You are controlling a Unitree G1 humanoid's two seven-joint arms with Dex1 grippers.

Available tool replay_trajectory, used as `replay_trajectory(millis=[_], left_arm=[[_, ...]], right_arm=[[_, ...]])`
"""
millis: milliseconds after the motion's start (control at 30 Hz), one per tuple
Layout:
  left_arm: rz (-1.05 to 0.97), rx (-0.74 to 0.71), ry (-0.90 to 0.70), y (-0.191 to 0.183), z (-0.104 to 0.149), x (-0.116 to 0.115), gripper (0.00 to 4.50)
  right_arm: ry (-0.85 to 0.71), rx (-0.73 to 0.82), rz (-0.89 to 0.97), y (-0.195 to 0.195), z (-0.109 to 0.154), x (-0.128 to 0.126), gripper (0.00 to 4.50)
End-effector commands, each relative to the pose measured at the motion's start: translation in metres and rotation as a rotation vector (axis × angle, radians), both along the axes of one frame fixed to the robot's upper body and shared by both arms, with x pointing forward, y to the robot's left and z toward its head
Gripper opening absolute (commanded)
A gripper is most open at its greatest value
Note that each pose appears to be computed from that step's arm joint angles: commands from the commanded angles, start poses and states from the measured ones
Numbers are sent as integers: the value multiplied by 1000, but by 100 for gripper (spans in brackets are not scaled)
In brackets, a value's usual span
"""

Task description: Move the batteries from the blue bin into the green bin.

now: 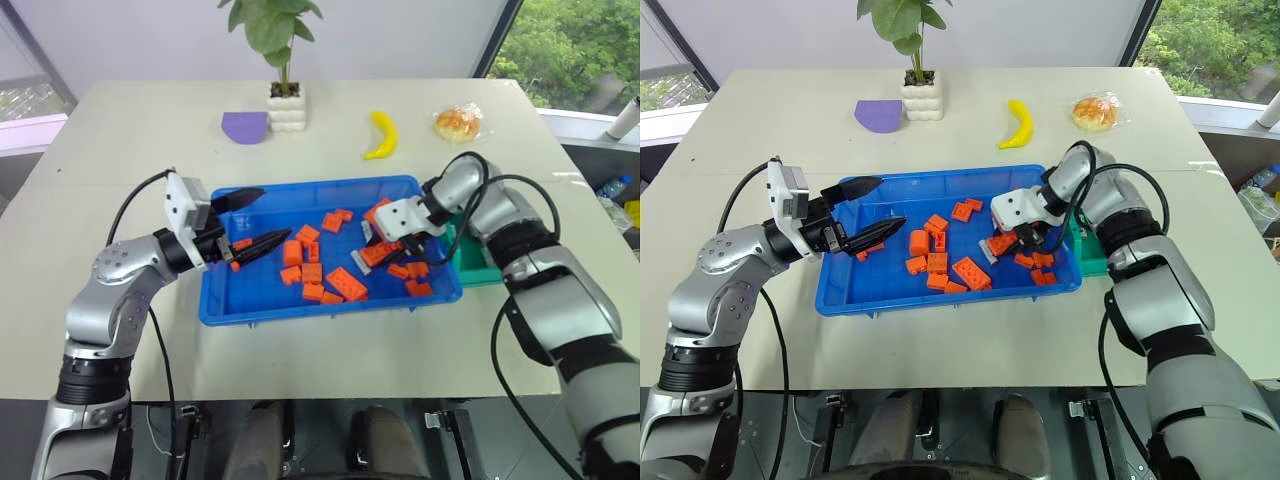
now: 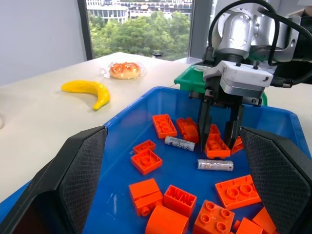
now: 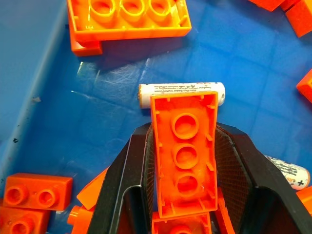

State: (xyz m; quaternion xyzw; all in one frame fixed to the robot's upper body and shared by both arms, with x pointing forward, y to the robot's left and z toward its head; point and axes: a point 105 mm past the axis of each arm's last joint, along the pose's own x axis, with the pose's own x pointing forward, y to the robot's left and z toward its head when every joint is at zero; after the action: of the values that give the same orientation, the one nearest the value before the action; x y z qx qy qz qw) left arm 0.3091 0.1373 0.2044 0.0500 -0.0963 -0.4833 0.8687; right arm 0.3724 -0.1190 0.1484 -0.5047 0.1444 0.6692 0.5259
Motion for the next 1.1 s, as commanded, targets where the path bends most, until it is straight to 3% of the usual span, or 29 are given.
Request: replay_trajectory(millis=[33,200,567,600,700,767,800,933,1033,1100], left_arm=[[9,-7,-52,3,12,-3,450],[9,-8,-50,3,11,-1,450],[0,-8,-48,-1,10,-2,450],[0,-9,-48,-1,10,-2,450],[-1,-8,-45,-2,10,-4,450],[0,-8,-45,-2,10,-4,450],[2,-7,-44,-1,10,-5,450],[11,-1,-44,3,11,-6,450],[9,-12,-48,7,16,-6,450],[5,-37,-55,8,22,-6,450]], right_arm=[[-111,45,-4,5,37,10,163],[-216,32,-90,-3,59,27,163],[-354,-123,-205,-29,35,49,163],[-365,-130,-216,-30,33,51,231],[-416,-163,-239,-35,29,57,368],[-446,-171,-241,-35,31,60,448],[-455,-167,-241,-35,34,60,448],[-396,29,-292,-18,66,59,448],[-151,333,-377,-1,98,49,448],[-11,449,-405,3,108,43,448]])
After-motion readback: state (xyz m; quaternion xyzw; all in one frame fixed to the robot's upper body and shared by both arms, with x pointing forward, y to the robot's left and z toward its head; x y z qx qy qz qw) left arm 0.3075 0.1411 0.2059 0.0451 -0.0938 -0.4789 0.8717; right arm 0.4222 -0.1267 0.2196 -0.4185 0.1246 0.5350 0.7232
